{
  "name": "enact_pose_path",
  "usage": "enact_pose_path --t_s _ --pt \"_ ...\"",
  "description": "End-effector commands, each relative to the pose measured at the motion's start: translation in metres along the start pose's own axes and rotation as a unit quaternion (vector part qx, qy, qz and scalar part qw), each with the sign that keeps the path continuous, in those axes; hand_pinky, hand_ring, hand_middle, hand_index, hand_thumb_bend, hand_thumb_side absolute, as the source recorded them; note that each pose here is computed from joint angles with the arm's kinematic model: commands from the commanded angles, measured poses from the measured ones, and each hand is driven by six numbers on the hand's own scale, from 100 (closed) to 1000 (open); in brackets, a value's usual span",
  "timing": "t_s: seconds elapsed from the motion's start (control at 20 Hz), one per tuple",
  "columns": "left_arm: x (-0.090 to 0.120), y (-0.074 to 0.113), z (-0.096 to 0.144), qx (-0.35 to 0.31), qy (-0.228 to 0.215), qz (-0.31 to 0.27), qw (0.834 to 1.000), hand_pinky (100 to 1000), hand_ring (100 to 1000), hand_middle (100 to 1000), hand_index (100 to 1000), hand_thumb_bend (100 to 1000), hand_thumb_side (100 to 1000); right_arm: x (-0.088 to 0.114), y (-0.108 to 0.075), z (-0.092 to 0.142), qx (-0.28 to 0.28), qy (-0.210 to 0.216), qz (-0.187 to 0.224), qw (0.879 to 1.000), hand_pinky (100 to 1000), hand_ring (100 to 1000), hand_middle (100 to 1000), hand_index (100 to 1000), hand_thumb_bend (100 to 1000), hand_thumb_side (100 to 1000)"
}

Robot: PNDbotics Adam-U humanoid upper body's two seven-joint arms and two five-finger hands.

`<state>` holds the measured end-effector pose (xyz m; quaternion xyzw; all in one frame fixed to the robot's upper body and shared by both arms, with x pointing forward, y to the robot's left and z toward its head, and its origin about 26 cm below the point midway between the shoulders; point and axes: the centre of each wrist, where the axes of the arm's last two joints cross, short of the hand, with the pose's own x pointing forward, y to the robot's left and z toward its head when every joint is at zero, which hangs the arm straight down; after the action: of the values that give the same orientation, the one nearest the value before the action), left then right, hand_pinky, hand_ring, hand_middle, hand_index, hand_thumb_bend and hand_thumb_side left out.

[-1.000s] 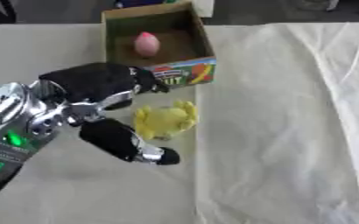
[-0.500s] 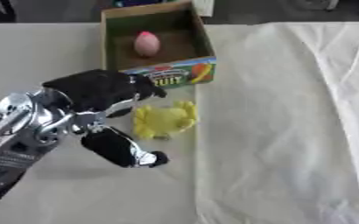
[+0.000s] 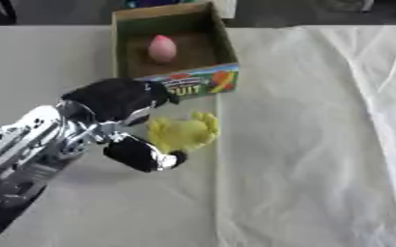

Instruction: Pick up objects on the table and place them in the box.

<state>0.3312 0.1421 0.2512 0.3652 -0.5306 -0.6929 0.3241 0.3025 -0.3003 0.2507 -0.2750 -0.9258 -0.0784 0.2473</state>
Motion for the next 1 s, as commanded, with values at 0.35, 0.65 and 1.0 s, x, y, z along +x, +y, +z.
enact_pose_path --t_s 0.35,0.65,1.0 --pt "-0.011 -0.015 -0.03 -0.014 0.007 0.012 1.0 612 835 847 933 443 676 0.007 -0.002 -0.005 -0.009 -0.011 -0.001 1.0 638 661 531 709 100 641" --pt "-0.016 -0.027 -0.045 -0.021 0.009 0.009 1.0 615 835 848 932 435 661 0.007 -0.001 -0.005 -0.012 -0.007 -0.003 1.0 638 660 530 708 100 644" --pt "-0.019 -0.044 -0.063 -0.022 0.019 -0.018 0.999 629 838 849 931 436 630 0.007 0.0 -0.005 -0.011 -0.007 -0.007 1.0 638 660 529 709 100 645"
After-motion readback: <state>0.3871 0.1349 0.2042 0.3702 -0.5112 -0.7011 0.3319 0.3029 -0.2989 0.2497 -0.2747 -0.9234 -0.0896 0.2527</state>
